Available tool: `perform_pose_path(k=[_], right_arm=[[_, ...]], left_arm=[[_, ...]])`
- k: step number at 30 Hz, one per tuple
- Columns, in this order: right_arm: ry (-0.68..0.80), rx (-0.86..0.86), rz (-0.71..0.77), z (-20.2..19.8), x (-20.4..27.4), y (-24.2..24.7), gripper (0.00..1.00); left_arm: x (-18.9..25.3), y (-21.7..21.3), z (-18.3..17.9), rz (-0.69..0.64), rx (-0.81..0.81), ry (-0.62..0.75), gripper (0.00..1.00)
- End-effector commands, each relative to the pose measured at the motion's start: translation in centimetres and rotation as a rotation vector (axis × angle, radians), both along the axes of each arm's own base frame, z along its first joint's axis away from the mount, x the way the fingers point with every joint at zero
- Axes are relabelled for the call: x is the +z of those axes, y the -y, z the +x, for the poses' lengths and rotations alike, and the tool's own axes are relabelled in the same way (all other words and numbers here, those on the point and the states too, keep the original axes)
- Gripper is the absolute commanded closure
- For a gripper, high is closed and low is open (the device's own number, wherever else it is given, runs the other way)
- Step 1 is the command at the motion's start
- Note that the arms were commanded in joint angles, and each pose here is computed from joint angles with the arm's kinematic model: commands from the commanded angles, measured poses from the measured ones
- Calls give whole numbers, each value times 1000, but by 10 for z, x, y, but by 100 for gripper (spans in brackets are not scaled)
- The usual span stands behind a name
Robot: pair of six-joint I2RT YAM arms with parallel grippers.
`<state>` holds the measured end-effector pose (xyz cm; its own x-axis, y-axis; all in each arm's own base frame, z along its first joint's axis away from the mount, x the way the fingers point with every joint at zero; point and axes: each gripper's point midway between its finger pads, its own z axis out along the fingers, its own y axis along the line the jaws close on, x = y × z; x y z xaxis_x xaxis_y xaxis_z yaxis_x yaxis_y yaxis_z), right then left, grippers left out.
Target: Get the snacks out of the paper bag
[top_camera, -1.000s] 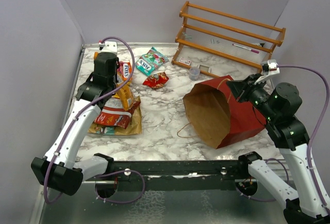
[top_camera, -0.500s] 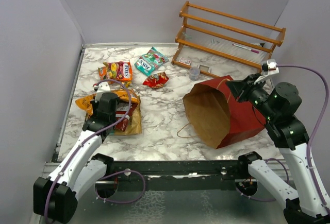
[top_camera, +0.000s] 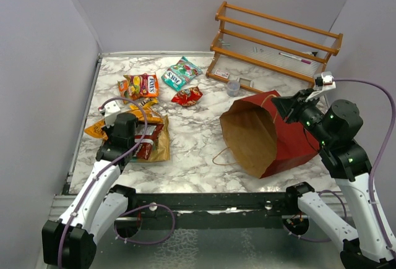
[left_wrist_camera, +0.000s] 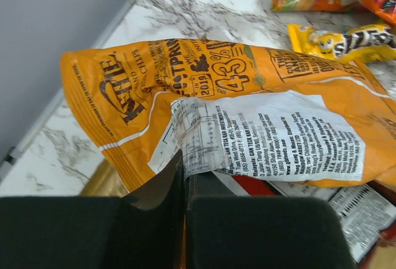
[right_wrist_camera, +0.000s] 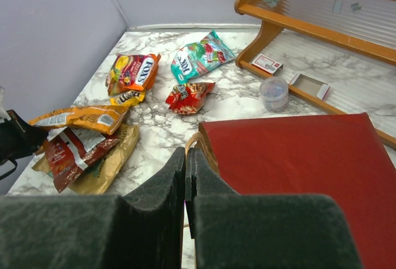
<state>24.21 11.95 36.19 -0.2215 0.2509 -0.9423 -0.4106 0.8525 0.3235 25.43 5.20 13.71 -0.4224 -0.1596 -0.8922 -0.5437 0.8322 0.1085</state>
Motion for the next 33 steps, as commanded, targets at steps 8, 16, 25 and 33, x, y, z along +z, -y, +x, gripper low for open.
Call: perform_pose_path(k=[8,16,25,33], right_arm=[[19,27,19,0,3,-6,97],[4,51,15,1,-2,-10,97],[59,237,6,-9,19,-37,96],[45,610,87,-44,66,-82,96]], left_arm=[[-15,19,-28,-400,188,156,93],[-7,30,-32,-503,165,210,39],[76,38,-25,-547,13,442,2],[103,40,-28,-512,-66,496,1]])
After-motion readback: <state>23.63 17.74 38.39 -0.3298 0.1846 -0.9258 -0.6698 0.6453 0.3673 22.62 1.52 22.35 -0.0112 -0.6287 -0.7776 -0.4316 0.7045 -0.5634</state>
